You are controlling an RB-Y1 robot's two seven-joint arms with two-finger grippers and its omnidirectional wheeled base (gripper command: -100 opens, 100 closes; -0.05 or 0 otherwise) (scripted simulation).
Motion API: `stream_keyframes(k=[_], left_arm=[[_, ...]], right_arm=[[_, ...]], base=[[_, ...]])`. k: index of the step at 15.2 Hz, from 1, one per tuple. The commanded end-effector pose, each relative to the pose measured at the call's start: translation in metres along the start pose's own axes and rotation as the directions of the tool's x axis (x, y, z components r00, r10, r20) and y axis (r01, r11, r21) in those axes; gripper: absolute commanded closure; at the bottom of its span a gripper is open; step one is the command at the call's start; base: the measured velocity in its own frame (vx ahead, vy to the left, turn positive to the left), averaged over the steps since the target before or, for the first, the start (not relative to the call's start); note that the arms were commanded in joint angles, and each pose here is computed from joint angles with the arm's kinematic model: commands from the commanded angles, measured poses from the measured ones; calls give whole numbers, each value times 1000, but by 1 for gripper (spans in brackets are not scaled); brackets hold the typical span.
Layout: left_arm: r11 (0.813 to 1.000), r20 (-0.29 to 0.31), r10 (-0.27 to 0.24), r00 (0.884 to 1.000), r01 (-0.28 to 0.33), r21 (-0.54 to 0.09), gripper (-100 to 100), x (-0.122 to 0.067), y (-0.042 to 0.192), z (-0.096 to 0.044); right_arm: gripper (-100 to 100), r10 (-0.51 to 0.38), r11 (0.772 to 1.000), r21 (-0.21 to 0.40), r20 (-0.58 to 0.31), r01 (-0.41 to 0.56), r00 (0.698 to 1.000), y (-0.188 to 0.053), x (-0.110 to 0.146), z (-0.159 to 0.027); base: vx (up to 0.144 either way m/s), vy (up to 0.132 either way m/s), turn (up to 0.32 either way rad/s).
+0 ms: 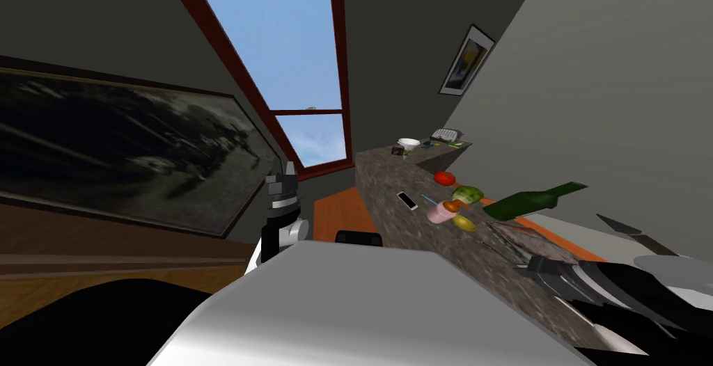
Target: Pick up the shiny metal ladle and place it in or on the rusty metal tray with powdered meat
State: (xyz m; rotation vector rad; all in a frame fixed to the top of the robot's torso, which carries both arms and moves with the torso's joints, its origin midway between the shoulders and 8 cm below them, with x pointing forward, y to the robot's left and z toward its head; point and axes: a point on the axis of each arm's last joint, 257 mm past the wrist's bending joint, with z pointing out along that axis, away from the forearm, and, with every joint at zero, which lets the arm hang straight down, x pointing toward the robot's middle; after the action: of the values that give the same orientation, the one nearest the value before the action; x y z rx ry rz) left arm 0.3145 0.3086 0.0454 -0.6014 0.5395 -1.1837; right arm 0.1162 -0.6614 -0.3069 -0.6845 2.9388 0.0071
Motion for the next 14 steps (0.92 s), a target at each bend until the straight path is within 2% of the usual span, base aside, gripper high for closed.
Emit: stream_keyframes(k=[1,8,13,14], left_arm=[[1000,0,0,1000,0,0,0,0,0,0],[1000,0,0,1000,0,0,0,0,0,0],[1000,0,0,1000,0,0,0,0,0,0],[1000,0,0,1000,0,0,0,0,0,0]], right_arm=[[100,24,999,33,-25,-23,999,-14,11,-9],[100,114,986,138,-118,-98,986,-50,53,-43],[100,190,964,221,-190,-147,963,-72,90,-73],[100,218,954,251,-216,-162,952,-78,105,-84]], base=[[-11,8,133],[-4,-13,171],[-7,-54,204],[2,-78,290]])
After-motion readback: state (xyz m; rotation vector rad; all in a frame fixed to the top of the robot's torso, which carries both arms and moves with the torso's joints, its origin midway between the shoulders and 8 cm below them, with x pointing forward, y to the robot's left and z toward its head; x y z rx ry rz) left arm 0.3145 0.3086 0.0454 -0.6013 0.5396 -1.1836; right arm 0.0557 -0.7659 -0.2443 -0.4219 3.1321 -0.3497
